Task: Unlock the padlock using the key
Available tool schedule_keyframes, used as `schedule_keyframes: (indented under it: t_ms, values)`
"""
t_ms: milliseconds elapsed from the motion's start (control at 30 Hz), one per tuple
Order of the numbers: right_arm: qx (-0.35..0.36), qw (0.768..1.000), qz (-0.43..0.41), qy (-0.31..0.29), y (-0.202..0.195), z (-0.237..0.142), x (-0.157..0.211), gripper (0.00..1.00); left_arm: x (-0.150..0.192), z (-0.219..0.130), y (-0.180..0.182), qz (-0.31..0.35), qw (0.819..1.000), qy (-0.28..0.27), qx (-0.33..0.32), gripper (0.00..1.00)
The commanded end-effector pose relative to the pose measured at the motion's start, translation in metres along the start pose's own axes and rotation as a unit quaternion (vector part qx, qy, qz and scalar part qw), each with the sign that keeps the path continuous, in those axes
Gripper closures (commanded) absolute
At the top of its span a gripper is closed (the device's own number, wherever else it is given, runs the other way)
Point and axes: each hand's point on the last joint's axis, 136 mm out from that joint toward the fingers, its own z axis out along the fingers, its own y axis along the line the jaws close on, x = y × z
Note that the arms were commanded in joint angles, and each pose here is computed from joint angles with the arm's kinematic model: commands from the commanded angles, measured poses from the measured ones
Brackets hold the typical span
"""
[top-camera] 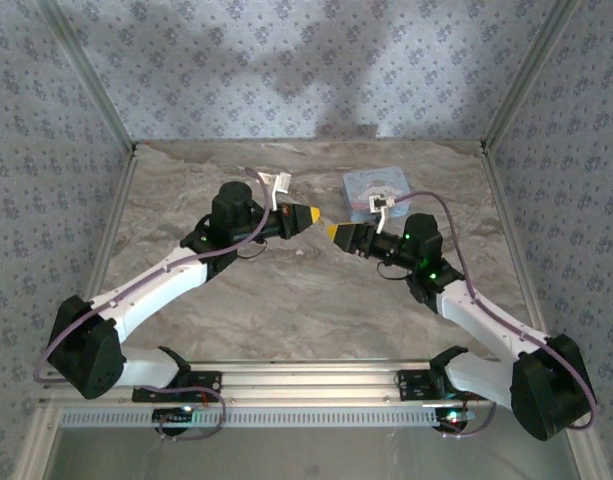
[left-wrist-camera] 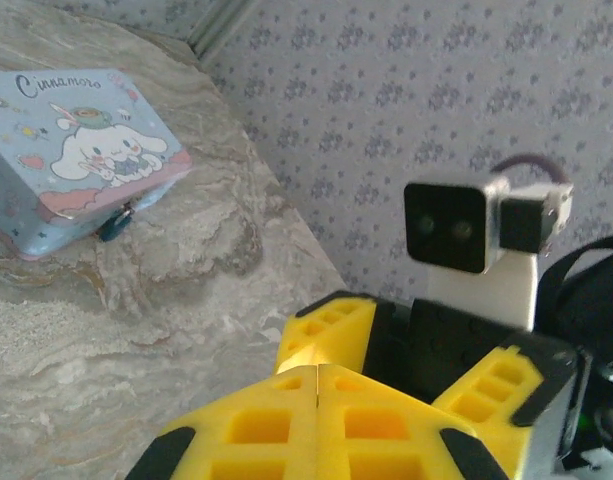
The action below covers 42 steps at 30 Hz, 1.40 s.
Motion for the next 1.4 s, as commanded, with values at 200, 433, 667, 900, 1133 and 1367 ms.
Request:
schedule_keyframes:
  t_ms: [200, 433, 667, 900, 1133, 1367]
  values:
    - [-0.06, 0.998, -0.01, 0.014, 0.024, 0.013, -0.001, 0.44, -0.001, -0.006, -0.02, 0.036, 0.999, 0.008, 0.036, 1.0]
    - [-0.053, 0.999, -0.006, 0.013, 0.02, 0.016, 0.001, 0.56, -0.001, -0.005, -0.02, 0.034, 0.999, 0.007, 0.036, 1.0]
    - [-0.05, 0.999, -0.004, 0.01, 0.02, 0.019, -0.003, 0.62, 0.001, -0.005, -0.019, 0.033, 0.999, 0.01, 0.037, 1.0]
    - [-0.052, 0.999, -0.003, 0.013, 0.02, 0.023, -0.002, 0.71, 0.002, -0.005, -0.019, 0.033, 0.999, 0.01, 0.037, 1.0]
    - [-0.041, 0.999, 0.002, 0.012, 0.014, 0.021, 0.001, 0.84, 0.0, -0.006, -0.017, 0.033, 0.999, 0.006, 0.031, 1.0]
    - [-0.026, 1.0, 0.008, 0.01, 0.007, 0.014, 0.005, 0.94, -0.004, -0.009, -0.01, 0.028, 1.0, -0.008, 0.011, 1.0]
